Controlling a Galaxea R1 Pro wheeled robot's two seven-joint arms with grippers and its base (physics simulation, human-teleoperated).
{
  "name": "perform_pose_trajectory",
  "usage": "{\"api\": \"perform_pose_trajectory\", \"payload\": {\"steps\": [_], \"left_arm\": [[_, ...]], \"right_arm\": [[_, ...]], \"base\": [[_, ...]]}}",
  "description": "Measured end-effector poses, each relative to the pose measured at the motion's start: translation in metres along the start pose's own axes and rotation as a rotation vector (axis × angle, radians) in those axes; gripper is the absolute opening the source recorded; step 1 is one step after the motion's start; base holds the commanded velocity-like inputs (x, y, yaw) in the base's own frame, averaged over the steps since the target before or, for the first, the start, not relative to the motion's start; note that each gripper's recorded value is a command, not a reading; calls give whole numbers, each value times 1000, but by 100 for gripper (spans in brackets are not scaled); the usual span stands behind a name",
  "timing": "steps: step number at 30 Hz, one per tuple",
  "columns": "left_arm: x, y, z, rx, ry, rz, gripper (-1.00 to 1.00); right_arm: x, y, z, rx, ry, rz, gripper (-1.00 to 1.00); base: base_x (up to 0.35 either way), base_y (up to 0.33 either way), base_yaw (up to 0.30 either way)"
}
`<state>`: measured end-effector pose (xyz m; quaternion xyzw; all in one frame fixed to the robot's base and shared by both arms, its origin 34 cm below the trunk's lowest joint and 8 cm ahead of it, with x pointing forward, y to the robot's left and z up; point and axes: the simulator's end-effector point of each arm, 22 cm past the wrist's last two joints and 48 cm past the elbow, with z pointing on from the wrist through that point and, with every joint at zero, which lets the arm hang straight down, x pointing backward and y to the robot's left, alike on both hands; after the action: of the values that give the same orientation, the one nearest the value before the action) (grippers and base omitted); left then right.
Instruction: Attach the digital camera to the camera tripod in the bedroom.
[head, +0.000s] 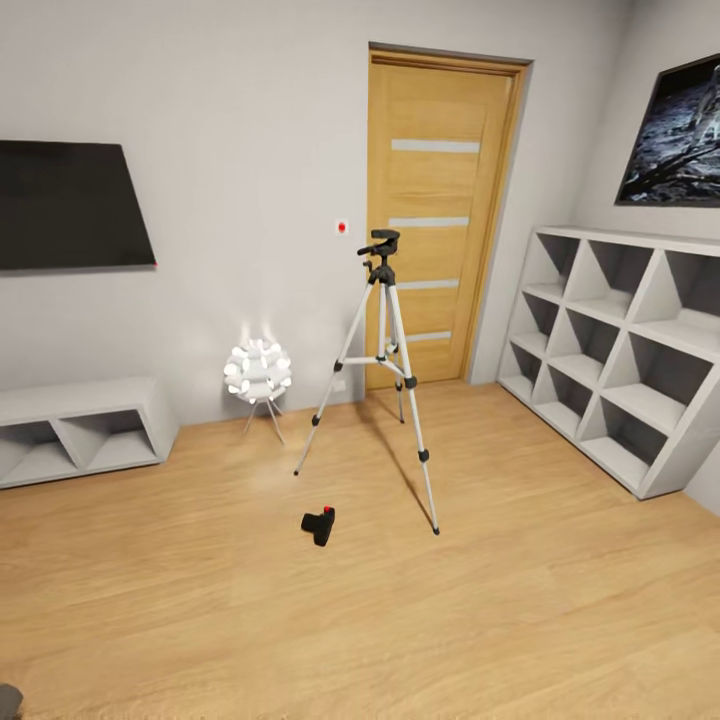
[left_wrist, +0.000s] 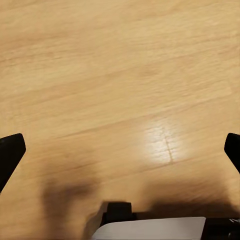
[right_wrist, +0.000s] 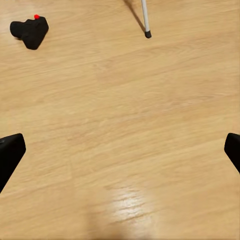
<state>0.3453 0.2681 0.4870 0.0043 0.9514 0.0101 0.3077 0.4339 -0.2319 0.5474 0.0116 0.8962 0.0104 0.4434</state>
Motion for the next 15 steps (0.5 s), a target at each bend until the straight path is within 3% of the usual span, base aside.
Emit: {"api": "perform_pose_trajectory", "payload": {"steps": [15], "left_arm": [[10,0,-1,1,24,1,100]], "right_arm": [[9,0,-1,1,22,0,100]], "base": [[0,0,0]]}}
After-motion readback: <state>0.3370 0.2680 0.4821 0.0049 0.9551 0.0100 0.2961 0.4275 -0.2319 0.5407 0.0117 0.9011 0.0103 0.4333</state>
